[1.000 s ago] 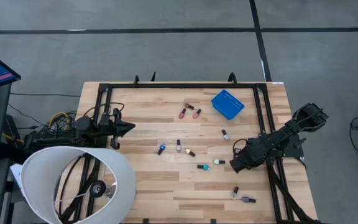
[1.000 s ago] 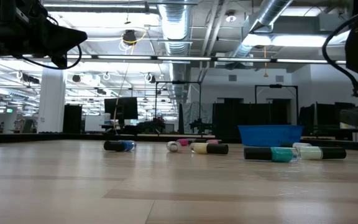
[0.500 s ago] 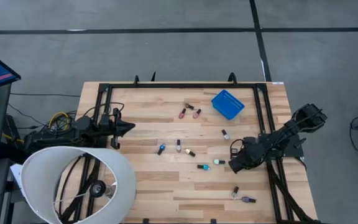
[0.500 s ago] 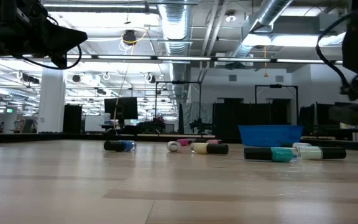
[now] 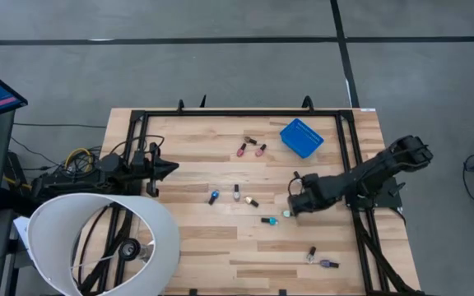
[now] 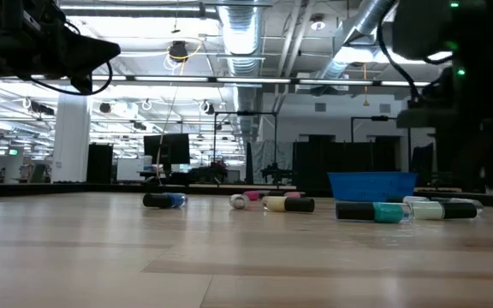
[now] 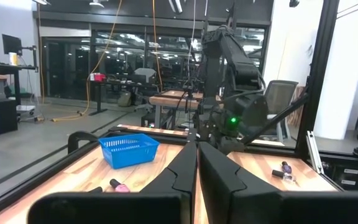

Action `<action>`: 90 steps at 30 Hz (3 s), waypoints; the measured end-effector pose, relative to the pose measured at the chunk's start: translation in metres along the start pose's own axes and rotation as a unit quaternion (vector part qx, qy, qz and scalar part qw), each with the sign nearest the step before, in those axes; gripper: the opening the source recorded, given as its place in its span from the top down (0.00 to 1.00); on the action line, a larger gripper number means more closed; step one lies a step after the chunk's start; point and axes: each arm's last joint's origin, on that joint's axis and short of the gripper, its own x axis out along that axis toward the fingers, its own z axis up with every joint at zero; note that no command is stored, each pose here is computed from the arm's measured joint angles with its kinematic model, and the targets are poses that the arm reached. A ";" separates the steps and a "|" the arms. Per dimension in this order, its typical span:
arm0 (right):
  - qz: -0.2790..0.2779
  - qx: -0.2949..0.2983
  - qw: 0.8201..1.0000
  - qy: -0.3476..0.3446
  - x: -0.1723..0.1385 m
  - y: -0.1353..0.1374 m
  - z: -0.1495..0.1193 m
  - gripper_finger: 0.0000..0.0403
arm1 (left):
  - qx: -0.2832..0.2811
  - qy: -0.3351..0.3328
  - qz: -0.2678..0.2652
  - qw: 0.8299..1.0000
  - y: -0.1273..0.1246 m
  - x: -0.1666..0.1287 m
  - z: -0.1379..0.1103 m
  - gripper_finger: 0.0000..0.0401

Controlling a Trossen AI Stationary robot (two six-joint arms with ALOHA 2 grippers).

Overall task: Pick & Place Nail Polish
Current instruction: Put the top transparent nail polish bottle into the blue bin

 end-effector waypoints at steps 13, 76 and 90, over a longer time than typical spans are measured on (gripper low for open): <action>0.004 -0.130 0.991 0.025 0.001 -0.001 0.056 0.41 | 0.000 -0.006 0.000 1.000 0.000 0.000 0.001 0.97; 0.097 -0.218 0.970 -0.054 -0.033 -0.047 0.232 0.70 | -0.001 -0.021 -0.002 1.000 0.000 0.000 0.004 0.97; 0.049 -0.290 0.955 0.033 0.040 -0.044 0.272 0.68 | -0.001 -0.024 -0.002 1.000 0.000 0.000 0.005 0.97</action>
